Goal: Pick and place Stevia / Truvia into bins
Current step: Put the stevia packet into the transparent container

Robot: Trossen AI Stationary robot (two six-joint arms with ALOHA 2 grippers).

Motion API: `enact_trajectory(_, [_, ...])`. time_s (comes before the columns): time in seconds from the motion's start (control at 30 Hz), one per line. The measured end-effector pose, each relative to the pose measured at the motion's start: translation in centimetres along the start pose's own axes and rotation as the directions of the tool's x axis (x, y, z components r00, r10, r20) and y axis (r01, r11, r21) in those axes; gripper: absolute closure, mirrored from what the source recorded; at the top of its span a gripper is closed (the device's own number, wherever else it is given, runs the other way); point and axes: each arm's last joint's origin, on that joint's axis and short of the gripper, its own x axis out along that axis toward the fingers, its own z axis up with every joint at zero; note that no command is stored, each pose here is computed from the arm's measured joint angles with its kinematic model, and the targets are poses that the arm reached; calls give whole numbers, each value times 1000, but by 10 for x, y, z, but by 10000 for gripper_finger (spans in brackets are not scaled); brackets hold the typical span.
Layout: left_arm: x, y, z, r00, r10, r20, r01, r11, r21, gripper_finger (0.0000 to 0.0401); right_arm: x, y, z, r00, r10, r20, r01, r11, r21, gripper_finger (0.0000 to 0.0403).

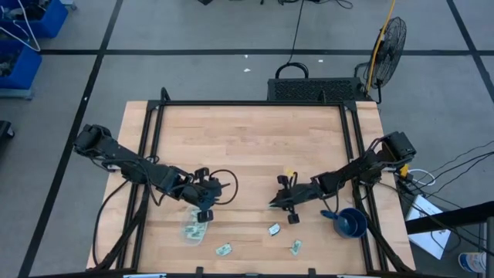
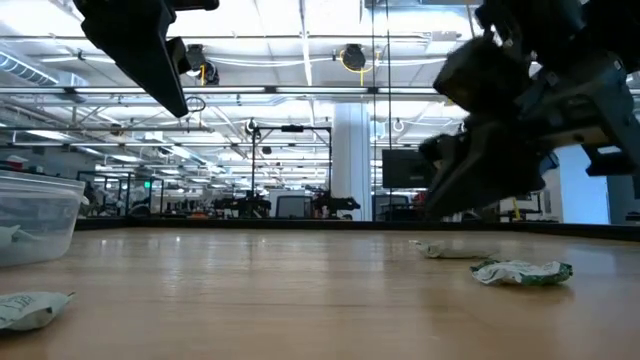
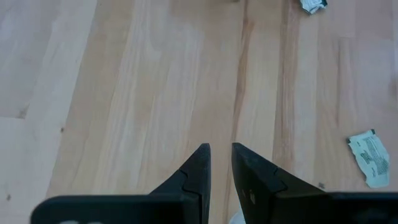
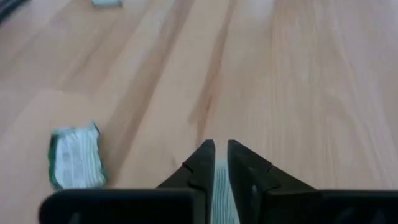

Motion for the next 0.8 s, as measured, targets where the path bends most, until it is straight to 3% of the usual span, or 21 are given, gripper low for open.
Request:
enact_trajectory(0.1, [0, 0, 0, 1000, 12, 7, -12, 1000, 0, 329, 0, 0, 3, 1000, 1, 31, -1, 1000, -19, 382])
enact_trajectory(0.27, [0, 0, 0, 1000, 15, 8, -14, 1000, -13, 329, 0, -1, -6, 998, -9, -69, 8, 1000, -10, 377])
enact_trajectory(0.47, [0, 0, 0, 1000, 15, 9, -15, 1000, 5, 329, 0, -2, -8, 996, -18, -83, 17, 1000, -11, 316])
enact_trajectory(0.6, [0, 0, 0, 1000, 15, 9, -15, 1000, 6, 329, 1, -10, -4, 996, -79, -51, 79, 997, 3, 268])
enact_trajectory(0.8, [0, 0, 0, 1000, 15, 9, -15, 1000, 6, 329, 10, -17, -10, 998, 22, -56, -18, 997, 70, 239])
